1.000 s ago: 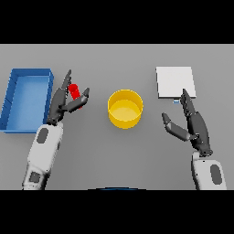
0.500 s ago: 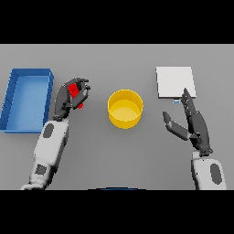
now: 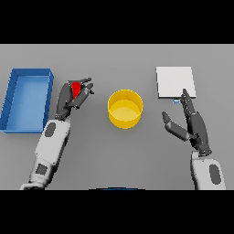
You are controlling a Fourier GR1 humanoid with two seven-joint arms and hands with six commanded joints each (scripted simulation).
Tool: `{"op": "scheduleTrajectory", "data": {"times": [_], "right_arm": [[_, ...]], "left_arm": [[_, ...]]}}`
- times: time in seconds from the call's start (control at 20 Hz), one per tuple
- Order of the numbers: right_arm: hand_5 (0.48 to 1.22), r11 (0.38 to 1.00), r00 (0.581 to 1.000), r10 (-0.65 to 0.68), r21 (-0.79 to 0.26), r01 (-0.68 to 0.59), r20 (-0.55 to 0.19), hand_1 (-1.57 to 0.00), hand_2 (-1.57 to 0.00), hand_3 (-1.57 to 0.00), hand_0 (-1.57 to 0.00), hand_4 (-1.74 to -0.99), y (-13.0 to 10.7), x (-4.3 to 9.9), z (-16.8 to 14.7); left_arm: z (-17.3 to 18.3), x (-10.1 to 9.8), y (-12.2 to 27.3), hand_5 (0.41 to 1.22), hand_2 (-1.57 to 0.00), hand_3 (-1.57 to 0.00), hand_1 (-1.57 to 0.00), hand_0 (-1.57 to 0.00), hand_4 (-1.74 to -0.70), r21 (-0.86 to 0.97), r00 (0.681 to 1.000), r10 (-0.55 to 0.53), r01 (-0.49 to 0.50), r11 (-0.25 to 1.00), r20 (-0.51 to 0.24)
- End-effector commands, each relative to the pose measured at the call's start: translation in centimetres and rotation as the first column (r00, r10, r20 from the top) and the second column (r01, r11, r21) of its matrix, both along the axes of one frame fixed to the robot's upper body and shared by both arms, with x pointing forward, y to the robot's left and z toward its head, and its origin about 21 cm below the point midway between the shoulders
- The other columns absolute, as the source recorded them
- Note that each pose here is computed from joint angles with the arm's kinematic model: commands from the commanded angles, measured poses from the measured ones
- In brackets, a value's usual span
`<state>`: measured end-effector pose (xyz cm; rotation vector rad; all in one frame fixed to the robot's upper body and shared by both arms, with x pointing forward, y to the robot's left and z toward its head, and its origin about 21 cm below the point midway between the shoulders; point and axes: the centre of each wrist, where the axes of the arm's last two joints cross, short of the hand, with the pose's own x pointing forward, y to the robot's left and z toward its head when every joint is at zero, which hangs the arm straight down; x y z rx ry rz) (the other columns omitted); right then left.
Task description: Pick up the red beaker and tilt it to pour out 1 green nut into yellow bowl. Pick up the yellow bowl and place it on the metallic measuring scale.
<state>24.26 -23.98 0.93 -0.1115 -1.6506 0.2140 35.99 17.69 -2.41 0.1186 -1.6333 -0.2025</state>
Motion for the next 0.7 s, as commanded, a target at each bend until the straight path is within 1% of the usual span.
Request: {"op": "scheduleTrajectory", "data": {"times": [0.0, 0.05, 0.1, 0.15, 0.2, 0.25, 0.3, 0.35, 0.4, 0.5, 0.65], "right_arm": [[0.652, 1.000, 1.000, -0.001, -0.002, 0.001, 0.003, 0.00, 0.00, 0.00, 0.00, -1.289, -0.1, 0.4, 0.3], [0.655, 1.000, 1.000, 0.012, 0.002, -0.012, 0.017, 0.00, 0.00, 0.00, 0.00, -1.292, -0.1, 0.1, 0.2], [0.656, 1.000, 1.000, 0.008, -0.001, -0.008, 0.007, 0.00, 0.00, 0.00, 0.00, -1.292, -0.1, 0.0, 0.1], [0.659, 1.000, 1.000, 0.009, -0.005, -0.009, -0.002, 0.00, 0.00, 0.00, 0.00, -1.294, 0.2, 0.0, 0.2], [0.662, 1.000, 1.000, 0.007, -0.011, -0.007, 0.008, 0.00, 0.00, 0.00, 0.00, -1.294, 0.0, -0.4, 0.1], [0.664, 1.000, 1.000, 0.001, -0.013, -0.001, 0.009, 0.00, 0.00, 0.00, 0.00, -1.294, -0.2, -0.5, 0.1], [0.665, 1.000, 1.000, 0.006, -0.013, -0.006, 0.012, 0.00, 0.00, 0.00, 0.00, -1.295, 0.2, -0.4, 0.1], [0.664, 1.000, 1.000, 0.008, -0.017, -0.008, -0.004, 0.00, 0.00, 0.00, 0.00, -1.289, 0.3, -0.2, -0.2], [0.662, 1.000, 1.000, 0.012, -0.016, -0.012, -0.001, 0.00, 0.00, 0.00, 0.00, -1.285, 0.2, -0.4, -0.4], [0.664, 1.000, 1.000, 0.012, -0.017, -0.012, 0.020, 0.00, 0.00, 0.00, 0.00, -1.277, 0.4, 0.2, 0.2], [0.675, 1.000, 1.000, 0.013, -0.017, -0.013, -0.001, 0.00, 0.00, 0.00, 0.00, -1.277, 0.4, -0.1, -0.2]], "left_arm": [[0.4, 0.0, -0.5, 1.197, -1.51, -1.47, -1.52, -1.52, -1.51, -0.002, 1.000, -0.004, 0.004, 1.000, 0.007], [1.1, 0.3, -0.4, 1.202, -1.53, -1.49, -1.53, -1.53, -1.51, -0.006, 1.000, -0.001, 0.001, 1.000, 0.013], [1.3, 0.4, -0.4, 1.206, -1.54, -1.50, -1.54, -1.54, -1.50, -0.007, 1.000, -0.001, 0.001, 1.000, 0.015], [1.8, 0.4, -0.2, 1.209, -1.54, -1.52, -1.54, -1.54, -1.50, -0.005, 1.000, -0.002, 0.002, 1.000, 0.027], [2.2, 0.5, -0.3, 1.211, -1.55, -1.53, -1.55, -1.55, -1.50, 0.000, 0.999, -0.010, 0.010, 1.000, 0.043], [2.9, 0.6, -0.1, 1.213, -1.55, -1.54, -1.55, -1.55, -1.50, 0.023, 0.997, -0.015, 0.014, 1.000, 0.069], [3.8, 0.5, -0.5, 1.215, -1.56, -1.54, -1.56, -1.56, -1.50, 0.051, 0.996, -0.029, 0.025, 0.998, 0.084], [4.5, 0.5, -0.4, 1.216, -1.56, -1.55, -1.56, -1.56, -1.50, 0.075, 0.995, -0.038, 0.030, 0.997, 0.097], [5.3, 0.4, -0.3, 1.195, -1.56, -1.55, -1.56, -1.56, -1.55, 0.105, 0.994, -0.046, 0.035, 0.994, 0.097], [6.5, 0.8, -1.1, 1.174, -1.56, -1.56, -1.57, -1.57, -1.62, 0.193, 0.994, -0.073, 0.055, 0.980, 0.084], [7.3, 1.1, -1.2, 1.158, -1.56, -1.56, -1.57, -1.57, -1.62, 0.256, 0.993, -0.093, 0.069, 0.964, 0.079]]}}
